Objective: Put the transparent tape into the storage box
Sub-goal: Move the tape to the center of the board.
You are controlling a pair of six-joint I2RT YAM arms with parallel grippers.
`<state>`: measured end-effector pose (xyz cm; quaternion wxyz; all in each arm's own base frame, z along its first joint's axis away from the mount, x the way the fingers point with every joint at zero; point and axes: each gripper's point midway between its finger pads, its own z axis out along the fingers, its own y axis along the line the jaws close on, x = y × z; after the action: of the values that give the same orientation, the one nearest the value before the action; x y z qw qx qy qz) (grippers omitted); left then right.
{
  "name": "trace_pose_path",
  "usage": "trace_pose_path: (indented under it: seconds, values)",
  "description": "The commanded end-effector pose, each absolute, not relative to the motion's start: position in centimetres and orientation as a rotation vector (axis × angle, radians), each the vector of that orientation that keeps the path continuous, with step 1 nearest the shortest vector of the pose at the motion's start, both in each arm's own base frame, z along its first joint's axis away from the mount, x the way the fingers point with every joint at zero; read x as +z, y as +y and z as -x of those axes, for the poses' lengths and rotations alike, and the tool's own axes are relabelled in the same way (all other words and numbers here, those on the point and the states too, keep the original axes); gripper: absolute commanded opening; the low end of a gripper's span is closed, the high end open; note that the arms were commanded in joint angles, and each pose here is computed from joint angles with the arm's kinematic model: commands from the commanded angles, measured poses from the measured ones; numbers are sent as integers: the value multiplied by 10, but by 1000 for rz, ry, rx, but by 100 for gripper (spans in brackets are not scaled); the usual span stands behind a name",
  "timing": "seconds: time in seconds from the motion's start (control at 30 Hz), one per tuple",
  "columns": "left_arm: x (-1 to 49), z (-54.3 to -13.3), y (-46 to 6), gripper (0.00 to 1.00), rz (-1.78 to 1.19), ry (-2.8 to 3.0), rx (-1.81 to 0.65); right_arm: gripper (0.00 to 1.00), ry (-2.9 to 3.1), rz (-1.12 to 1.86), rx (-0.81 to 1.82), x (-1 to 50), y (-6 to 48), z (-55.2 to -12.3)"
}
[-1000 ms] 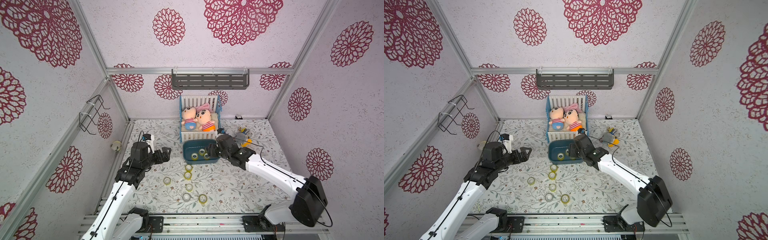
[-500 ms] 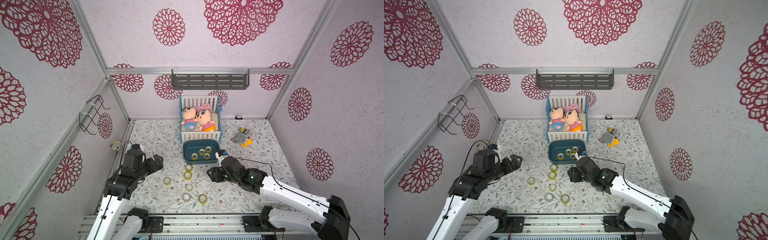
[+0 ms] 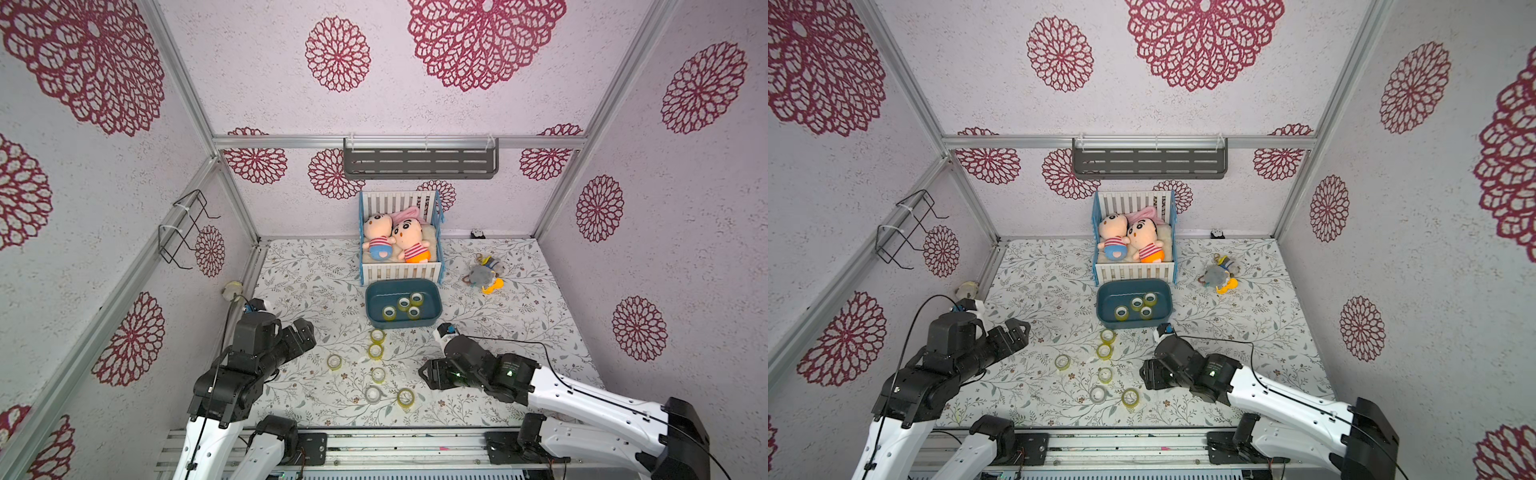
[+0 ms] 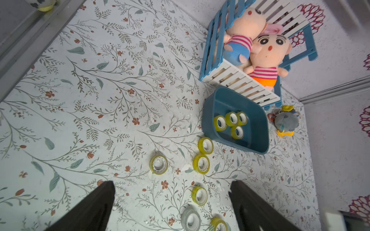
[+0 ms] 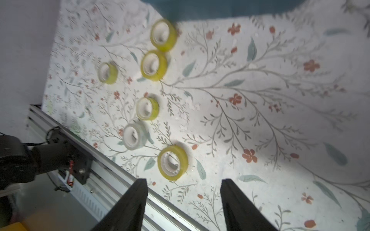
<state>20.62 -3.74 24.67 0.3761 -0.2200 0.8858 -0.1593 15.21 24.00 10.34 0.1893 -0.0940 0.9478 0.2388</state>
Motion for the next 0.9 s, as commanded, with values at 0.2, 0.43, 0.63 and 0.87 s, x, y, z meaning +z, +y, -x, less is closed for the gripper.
trace_pose_path:
  seconds: [0.2, 0.43, 0.63, 0.87]
  values:
    - [183, -218, -85, 97, 581, 2531, -548, 63, 2674, 255, 543, 83, 273, -159]
    - [129, -214, -100, 97, 681, 2626, -610, 52, 2685, 214, 509, 72, 273, -160]
    - [113, -211, -98, 97, 668, 2662, -577, 52, 2726, 266, 472, 58, 281, -147]
    - [98, -214, -101, 97, 656, 2741, -541, 57, 2739, 216, 510, 44, 285, -136]
